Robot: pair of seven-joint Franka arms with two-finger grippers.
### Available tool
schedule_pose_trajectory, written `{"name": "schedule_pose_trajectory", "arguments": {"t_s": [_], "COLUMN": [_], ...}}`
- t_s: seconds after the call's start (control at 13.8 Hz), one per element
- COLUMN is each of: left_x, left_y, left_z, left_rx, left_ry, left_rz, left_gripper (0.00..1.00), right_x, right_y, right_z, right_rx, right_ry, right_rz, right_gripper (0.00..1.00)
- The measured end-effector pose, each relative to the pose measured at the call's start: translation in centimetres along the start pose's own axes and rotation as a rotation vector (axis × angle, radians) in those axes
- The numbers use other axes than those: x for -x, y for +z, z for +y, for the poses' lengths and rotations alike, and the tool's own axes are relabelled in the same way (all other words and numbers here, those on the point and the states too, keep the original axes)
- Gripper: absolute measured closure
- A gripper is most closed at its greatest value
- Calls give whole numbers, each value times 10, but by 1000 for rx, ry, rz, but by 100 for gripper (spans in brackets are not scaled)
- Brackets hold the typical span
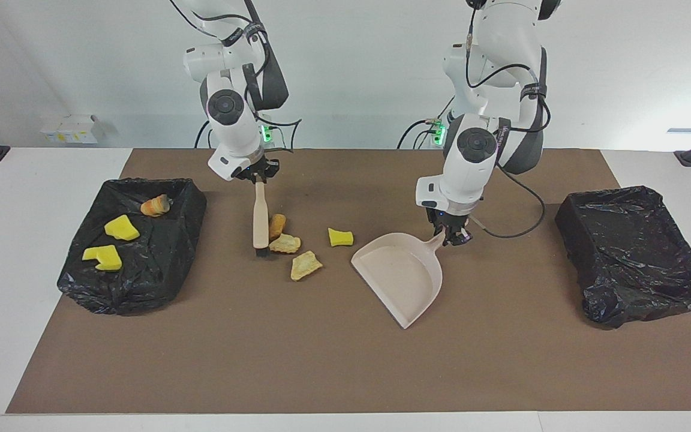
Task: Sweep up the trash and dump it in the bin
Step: 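Sweep the debris toward the dustpan while the left gripper brings it closer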
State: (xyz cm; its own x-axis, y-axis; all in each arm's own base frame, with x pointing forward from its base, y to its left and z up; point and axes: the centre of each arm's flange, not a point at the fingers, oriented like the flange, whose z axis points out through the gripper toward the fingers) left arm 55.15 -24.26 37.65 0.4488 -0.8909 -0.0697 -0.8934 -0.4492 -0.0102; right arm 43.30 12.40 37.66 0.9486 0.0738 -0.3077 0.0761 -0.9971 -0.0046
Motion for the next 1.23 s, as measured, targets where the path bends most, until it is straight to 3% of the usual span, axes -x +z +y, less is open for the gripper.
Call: {"name": "schedule_pose_trajectory", "arguments": {"t_s": [0.22, 0.51, 0.87, 1.23], "left_x": [2, 19, 33, 44], "left_y": [-1, 2, -4, 7], "left_z": [1, -15, -6, 35], "left_rx": [-9, -5, 2, 11], "left_ry": [207, 377, 391, 280], "left_rz": [-13, -51, -93, -114], "left_gripper": [70, 70, 70, 70], "right_x": [-7, -6, -5, -9], "right_y": [-15, 3, 12, 17], "right_z": [23, 31, 23, -11], "right_rx": [-17, -23, -30, -57], "right_ry": [49, 93, 142, 163], "right_rz": [-28, -23, -3, 6], "right_gripper": [74, 74, 74, 74]}}
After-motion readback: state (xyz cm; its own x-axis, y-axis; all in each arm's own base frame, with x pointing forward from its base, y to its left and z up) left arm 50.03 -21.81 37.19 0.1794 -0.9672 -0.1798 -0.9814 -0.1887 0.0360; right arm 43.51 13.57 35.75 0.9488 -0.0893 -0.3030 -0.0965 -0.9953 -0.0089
